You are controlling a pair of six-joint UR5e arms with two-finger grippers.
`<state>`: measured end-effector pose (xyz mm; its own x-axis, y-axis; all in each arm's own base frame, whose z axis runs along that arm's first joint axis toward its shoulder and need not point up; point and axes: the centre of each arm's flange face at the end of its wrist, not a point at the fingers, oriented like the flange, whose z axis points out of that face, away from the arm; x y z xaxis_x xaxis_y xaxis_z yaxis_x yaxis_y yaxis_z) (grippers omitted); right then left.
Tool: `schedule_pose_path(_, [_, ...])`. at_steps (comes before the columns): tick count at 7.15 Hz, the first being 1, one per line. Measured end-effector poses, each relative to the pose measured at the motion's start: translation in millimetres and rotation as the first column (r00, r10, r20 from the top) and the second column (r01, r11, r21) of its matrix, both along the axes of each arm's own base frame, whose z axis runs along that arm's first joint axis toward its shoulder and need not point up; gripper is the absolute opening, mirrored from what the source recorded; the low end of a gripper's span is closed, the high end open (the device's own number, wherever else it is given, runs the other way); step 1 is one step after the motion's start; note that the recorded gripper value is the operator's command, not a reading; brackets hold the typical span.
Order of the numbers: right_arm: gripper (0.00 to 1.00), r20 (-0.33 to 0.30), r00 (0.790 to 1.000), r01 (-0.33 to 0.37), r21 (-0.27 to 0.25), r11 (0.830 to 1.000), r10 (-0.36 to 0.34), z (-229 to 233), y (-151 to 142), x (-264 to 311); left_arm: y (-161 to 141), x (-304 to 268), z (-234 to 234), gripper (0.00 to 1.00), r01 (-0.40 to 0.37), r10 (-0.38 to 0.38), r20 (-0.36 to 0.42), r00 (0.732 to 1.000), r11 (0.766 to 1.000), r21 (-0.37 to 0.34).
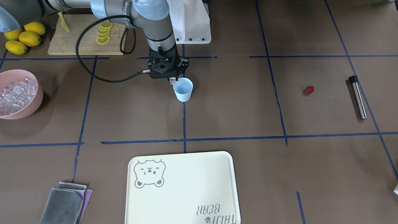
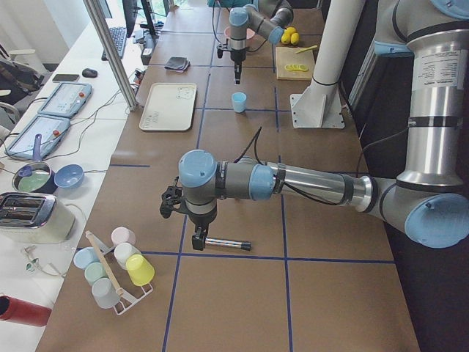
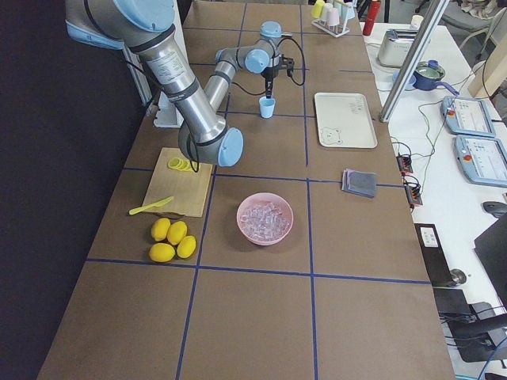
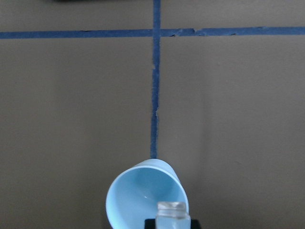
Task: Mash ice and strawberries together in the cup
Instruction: 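Lift the ice cube and carry it over the light-blue cup, then open the right gripper to drop the ice cube into the cup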
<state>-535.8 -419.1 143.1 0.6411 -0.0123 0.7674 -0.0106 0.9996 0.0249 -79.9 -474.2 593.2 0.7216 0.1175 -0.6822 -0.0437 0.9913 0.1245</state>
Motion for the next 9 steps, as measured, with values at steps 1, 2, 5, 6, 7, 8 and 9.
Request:
schedule_pose_path(1, [0.0,0.003,1.0,0.002,-0.001,1.0,-0.002,-1.3,0.4,-15.0,0.0,0.0,0.2,1.0,0.0,0.0,0.0,1.0,1.0,0.0])
schedule_pose_path(2, [0.01,0.002,1.0,0.009,-0.002,1.0,-0.009,-1.2,4.0,-24.2,0.0,0.0,0.3,1.0,0.0,0.0,0.0,1.0,1.0,-0.001])
schedule_pose_path(5, [0.85,-0.004,1.0,0.019,-0.006,1.0,-0.019,1.0,10.7,-33.2,0.0,0.0,-0.1,1.0,0.0,0.0,0.0,1.0,1.0,0.0])
schedule_pose_path(6, [0.95,-0.004,1.0,0.02,-0.006,1.0,-0.02,0.9,11.1,-33.3,0.0,0.0,-0.3,1.0,0.0,0.0,0.0,1.0,1.0,0.001])
schedule_pose_path(7, [0.97,-0.002,1.0,0.02,-0.005,1.0,-0.02,-0.2,11.6,-32.9,0.0,0.0,-0.2,1.0,0.0,0.0,0.0,1.0,1.0,0.0])
schedule_pose_path(8, [0.98,0.001,1.0,0.02,-0.004,1.0,-0.02,-1.6,11.8,-32.1,0.0,0.0,-0.2,1.0,0.0,0.0,0.0,1.0,1.0,0.0])
schedule_pose_path(9, [0.99,0.003,1.0,0.018,-0.002,1.0,-0.018,-2.8,11.5,-30.8,0.0,0.0,-0.2,1.0,0.0,0.0,0.0,1.0,1.0,0.0])
